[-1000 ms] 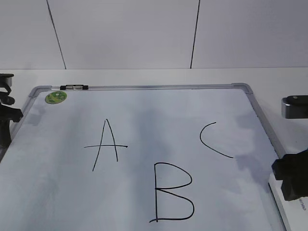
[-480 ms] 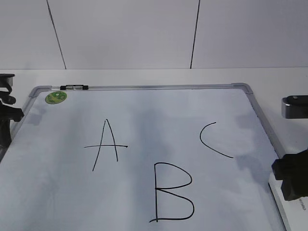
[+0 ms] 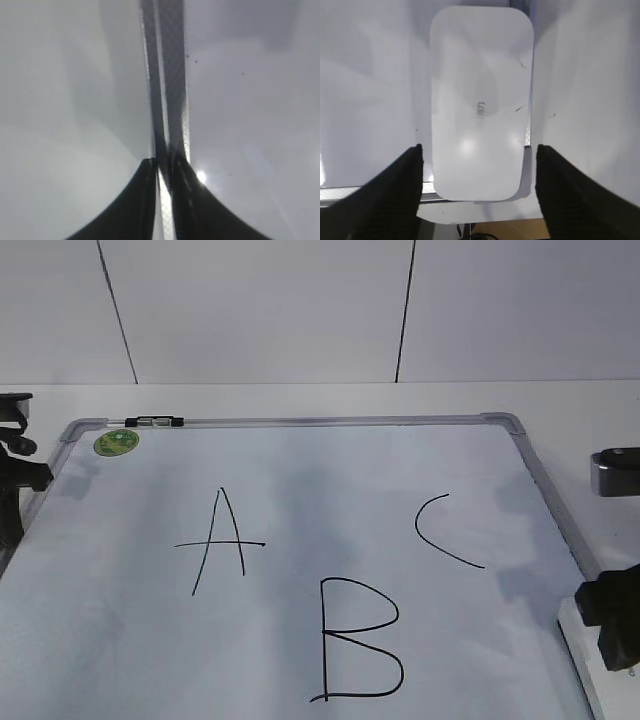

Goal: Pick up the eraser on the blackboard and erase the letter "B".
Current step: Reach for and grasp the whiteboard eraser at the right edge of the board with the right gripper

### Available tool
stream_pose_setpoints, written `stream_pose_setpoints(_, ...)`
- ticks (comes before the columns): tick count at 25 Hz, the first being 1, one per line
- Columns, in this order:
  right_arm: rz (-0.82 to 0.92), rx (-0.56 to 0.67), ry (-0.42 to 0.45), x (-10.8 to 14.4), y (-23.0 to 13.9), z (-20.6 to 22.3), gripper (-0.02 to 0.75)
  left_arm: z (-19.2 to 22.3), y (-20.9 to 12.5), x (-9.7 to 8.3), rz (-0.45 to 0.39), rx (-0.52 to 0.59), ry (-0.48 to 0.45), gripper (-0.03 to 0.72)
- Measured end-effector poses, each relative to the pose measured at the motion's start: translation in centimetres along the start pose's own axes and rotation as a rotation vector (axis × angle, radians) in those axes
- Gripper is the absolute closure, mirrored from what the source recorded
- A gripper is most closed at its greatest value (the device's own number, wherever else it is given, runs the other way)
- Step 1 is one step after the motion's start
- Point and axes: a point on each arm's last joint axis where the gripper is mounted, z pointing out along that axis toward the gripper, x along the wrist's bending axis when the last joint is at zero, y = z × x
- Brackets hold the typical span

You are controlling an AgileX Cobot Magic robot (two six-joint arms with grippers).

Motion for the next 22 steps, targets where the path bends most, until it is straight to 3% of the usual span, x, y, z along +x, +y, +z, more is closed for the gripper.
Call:
stream_pose_setpoints(11, -0.029, -0.021, -0.048, -0.43, 0.2, -0.01, 0.177, -0.02, 0.02, -0.02, -0.012, -0.002, -0.012, 0.639)
stream_pose_setpoints(22, 0.053, -0.046, -0.004, -0.05, 0.41, -0.01, 0.158, -0.02, 0.03, -0.05, -0.014, -0.002, -0.015, 0.639)
